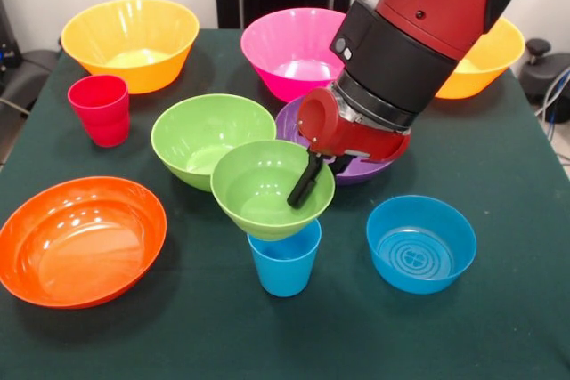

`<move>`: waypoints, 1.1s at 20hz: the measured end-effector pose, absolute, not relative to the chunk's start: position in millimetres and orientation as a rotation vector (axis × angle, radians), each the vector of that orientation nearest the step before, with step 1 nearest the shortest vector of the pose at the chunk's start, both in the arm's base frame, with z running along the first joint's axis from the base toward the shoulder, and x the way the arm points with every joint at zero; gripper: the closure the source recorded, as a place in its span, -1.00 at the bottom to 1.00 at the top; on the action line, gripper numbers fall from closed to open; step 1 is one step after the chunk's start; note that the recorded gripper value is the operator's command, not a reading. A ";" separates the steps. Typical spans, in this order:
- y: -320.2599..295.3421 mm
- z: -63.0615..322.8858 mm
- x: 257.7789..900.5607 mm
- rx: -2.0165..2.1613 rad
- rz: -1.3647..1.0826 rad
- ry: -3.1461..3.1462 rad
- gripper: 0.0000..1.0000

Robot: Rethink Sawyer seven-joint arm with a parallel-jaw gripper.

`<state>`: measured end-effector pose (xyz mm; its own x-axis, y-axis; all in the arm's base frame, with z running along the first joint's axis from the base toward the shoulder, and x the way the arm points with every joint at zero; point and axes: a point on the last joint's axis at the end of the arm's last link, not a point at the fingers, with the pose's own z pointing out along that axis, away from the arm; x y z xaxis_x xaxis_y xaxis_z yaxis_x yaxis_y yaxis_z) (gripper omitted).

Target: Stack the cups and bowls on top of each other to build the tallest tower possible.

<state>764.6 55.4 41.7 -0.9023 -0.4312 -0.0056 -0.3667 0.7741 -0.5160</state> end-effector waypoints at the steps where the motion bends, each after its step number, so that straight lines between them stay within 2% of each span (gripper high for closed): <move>1: 55.2 41.2 764.2 -0.642 -0.788 2.842 1.00; 22: 52.7 34.0 757.6 -0.633 -0.787 2.854 1.00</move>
<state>757.6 52.7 34.0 -0.9063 -0.4227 0.0014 -0.3636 0.7780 -0.5123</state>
